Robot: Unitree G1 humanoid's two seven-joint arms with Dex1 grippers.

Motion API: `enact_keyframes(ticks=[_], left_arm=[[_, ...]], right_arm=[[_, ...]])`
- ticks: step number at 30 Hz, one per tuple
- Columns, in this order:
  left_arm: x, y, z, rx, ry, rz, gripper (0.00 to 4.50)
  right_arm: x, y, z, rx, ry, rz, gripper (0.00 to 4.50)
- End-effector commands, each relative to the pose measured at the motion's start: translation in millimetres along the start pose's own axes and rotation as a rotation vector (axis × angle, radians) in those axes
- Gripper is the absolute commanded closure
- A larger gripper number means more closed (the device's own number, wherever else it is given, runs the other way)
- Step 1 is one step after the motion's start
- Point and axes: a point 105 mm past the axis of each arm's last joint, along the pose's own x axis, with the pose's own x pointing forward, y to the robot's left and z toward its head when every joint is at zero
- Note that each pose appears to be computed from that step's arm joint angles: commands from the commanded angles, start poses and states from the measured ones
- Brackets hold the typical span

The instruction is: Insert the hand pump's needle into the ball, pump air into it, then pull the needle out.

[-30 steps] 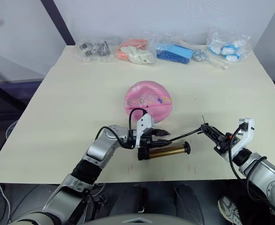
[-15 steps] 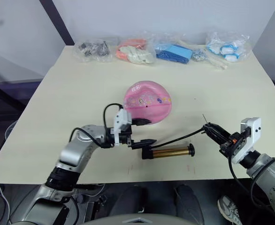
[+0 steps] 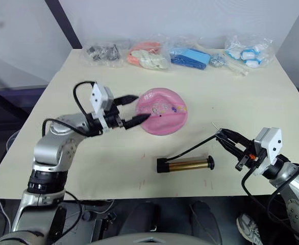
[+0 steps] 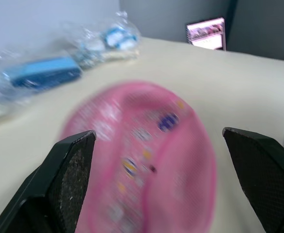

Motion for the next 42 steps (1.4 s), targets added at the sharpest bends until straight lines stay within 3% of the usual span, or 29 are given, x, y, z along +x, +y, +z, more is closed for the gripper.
enact_keyframes(ticks=[1, 9, 15, 27, 30, 34, 38, 42], left_arm=[[-2, 17, 7, 0.013, 0.022, 0.052, 0.04], [7, 34, 3, 0.058, 0.139, 0.054, 0.04], [18, 35, -5, 0.093, 0.229, -0.030, 0.04], [33, 44, -12, 0.133, 0.273, -0.062, 0.04], [35, 46, -18, 0.134, 0.273, -0.050, 0.89], [37, 47, -17, 0.113, 0.249, -0.036, 2.93], [36, 45, -19, 0.097, 0.240, -0.027, 4.36], [36, 41, -20, 0.080, 0.236, -0.007, 4.46]], right_arm=[[5, 10, 14, -0.071, -0.047, 0.073, 4.11], [13, 18, 19, -0.115, -0.052, 0.116, 4.11], [17, 17, 21, -0.113, -0.063, 0.111, 4.11], [18, 17, 24, -0.115, -0.076, 0.095, 4.11], [19, 18, 24, -0.113, -0.074, 0.091, 4.11], [18, 19, 22, -0.108, -0.062, 0.089, 4.11], [20, 18, 21, -0.079, -0.056, 0.071, 4.11], [29, 19, 18, 0.003, -0.009, 0.059, 4.11]])
